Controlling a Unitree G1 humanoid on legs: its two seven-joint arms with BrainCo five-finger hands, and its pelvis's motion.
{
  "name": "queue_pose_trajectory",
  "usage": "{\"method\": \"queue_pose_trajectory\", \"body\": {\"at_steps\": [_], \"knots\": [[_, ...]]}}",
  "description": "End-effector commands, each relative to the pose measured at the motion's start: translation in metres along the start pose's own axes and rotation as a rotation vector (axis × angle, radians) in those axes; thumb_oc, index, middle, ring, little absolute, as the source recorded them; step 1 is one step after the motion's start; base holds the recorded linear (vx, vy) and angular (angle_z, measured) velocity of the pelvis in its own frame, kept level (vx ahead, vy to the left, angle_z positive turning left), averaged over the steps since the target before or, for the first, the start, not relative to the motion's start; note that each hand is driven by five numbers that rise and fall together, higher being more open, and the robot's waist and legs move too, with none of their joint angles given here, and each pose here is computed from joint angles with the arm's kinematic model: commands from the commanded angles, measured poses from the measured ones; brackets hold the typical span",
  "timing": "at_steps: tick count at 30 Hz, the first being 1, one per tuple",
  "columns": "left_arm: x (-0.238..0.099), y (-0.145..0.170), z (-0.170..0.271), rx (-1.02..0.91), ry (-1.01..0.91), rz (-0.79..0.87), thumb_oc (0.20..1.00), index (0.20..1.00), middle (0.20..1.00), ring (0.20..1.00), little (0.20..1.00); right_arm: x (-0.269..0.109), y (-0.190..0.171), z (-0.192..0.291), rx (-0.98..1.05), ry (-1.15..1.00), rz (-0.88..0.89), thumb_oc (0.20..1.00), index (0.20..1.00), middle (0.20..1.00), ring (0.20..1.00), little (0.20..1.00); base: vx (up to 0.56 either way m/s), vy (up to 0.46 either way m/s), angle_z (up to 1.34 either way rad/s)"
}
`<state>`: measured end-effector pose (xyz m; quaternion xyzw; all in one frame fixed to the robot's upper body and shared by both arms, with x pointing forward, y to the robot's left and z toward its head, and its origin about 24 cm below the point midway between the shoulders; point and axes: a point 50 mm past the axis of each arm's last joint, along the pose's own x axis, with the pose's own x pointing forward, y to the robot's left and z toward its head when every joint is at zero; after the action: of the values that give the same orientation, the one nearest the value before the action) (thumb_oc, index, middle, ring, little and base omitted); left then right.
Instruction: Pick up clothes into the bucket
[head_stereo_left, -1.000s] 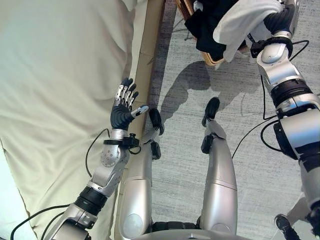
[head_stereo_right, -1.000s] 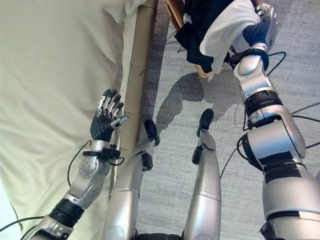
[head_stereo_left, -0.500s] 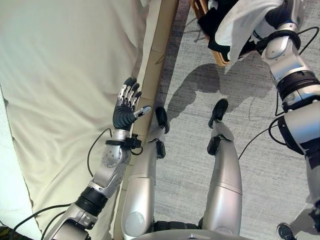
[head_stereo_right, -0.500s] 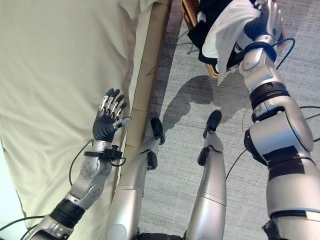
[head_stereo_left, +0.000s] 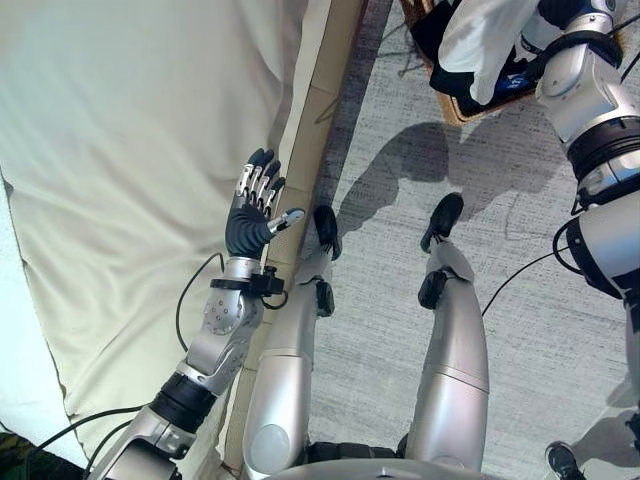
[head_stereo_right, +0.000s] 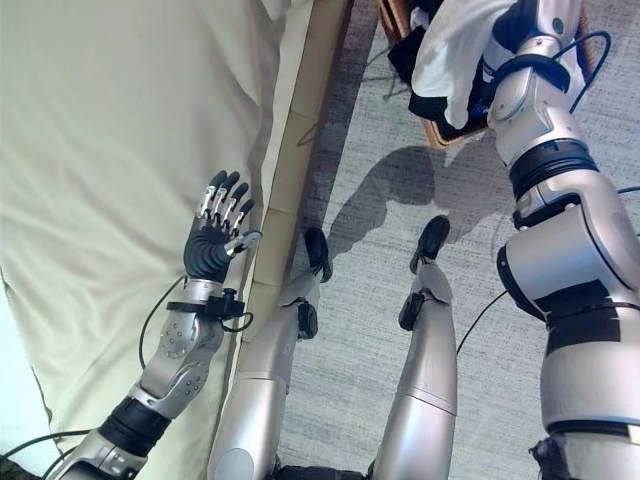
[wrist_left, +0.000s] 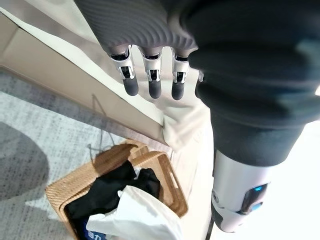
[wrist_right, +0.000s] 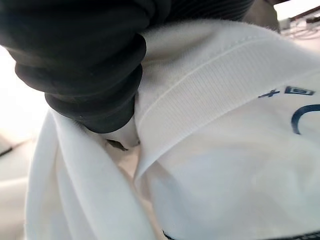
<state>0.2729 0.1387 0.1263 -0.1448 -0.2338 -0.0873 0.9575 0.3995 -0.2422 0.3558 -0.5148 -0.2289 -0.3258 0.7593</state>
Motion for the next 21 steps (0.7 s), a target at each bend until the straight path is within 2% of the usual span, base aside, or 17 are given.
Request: {"method": "queue_pose_trajectory", "body": {"at_steps": [1,2,3,4,5,6,17,21], "knots": [[-0.006,-0.012,0.03,0.005,-0.144,-0.074,1.0,1.0,1.0,1.0,1.0,0.022,-0.046,0.013,-0.081,-0.06,-0.145,0.2,0.2,0.2,0.2,0.2,0.04,0.002,0.01],[-0.006,-0.013,0.029,-0.003,-0.141,-0.073,1.0,1.0,1.0,1.0,1.0,0.022,-0.047,0.01,-0.085,-0.048,-0.146,0.2,0.2,0.2,0.2,0.2,0.03,0.012,0.01],[-0.005,-0.013,0.029,-0.005,-0.142,-0.073,1.0,1.0,1.0,1.0,1.0,0.022,-0.048,0.01,-0.083,-0.045,-0.148,0.322,0.322,0.322,0.322,0.322,0.03,0.012,0.01],[-0.005,-0.013,0.029,-0.005,-0.142,-0.073,1.0,1.0,1.0,1.0,1.0,0.022,-0.048,0.01,-0.083,-0.045,-0.148,0.322,0.322,0.322,0.322,0.322,0.0,0.0,0.0],[-0.005,-0.013,0.029,-0.007,-0.142,-0.072,1.0,1.0,1.0,1.0,1.0,0.022,-0.048,0.009,-0.084,-0.042,-0.152,0.834,0.834,0.834,0.834,0.834,0.0,0.0,0.0],[-0.005,-0.014,0.028,-0.01,-0.138,-0.07,1.0,1.0,1.0,1.0,1.0,0.022,-0.05,0.007,-0.086,-0.026,-0.158,1.0,1.0,1.0,1.0,1.0,0.03,0.012,0.0],[-0.003,-0.014,0.026,-0.008,-0.134,-0.064,1.0,1.0,1.0,1.0,1.0,0.022,-0.052,-0.003,-0.044,0.045,-0.166,1.0,1.0,1.0,1.0,1.0,0.0,0.0,0.0],[-0.002,-0.015,0.026,-0.012,-0.133,-0.064,1.0,1.0,1.0,1.0,1.0,0.021,-0.05,-0.011,0.087,0.113,-0.165,1.0,1.0,1.0,1.0,1.0,0.0,0.0,0.0]]}}
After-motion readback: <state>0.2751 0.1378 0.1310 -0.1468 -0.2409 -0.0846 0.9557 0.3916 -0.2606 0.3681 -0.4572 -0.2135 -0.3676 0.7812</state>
